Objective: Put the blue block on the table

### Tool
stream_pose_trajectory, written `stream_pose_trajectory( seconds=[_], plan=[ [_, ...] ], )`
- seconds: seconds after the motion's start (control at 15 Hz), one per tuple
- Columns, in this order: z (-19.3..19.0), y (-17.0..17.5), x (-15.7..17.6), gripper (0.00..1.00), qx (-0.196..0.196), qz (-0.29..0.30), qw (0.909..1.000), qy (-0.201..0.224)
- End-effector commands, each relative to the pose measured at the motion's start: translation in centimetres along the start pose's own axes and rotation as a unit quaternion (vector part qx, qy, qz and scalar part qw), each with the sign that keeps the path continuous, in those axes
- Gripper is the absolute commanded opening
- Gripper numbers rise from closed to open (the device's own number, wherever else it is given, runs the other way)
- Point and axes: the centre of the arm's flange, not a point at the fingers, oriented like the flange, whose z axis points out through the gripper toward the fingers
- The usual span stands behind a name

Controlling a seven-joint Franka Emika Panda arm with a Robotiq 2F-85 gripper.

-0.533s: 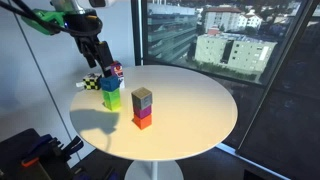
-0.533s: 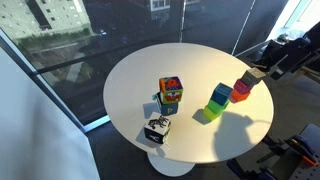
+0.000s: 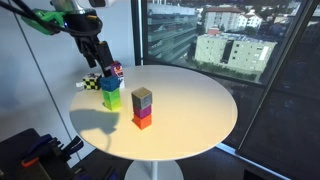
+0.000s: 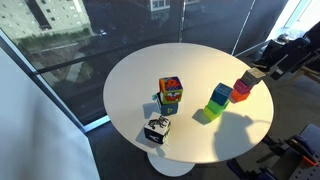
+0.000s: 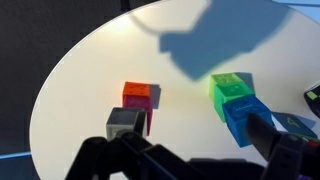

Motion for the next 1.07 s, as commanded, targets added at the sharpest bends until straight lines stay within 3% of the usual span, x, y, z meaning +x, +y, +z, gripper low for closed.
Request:
stream_pose_trajectory(
  seconds=[0.0, 1.0],
  plan=[
    [0.0, 0.0, 0.0, 1.00, 0.000, 0.000, 1.0000, 0.000],
    [0.5, -1.3, 1.5, 1.00, -0.009, -0.007, 0.9999, -0.007]
  ],
)
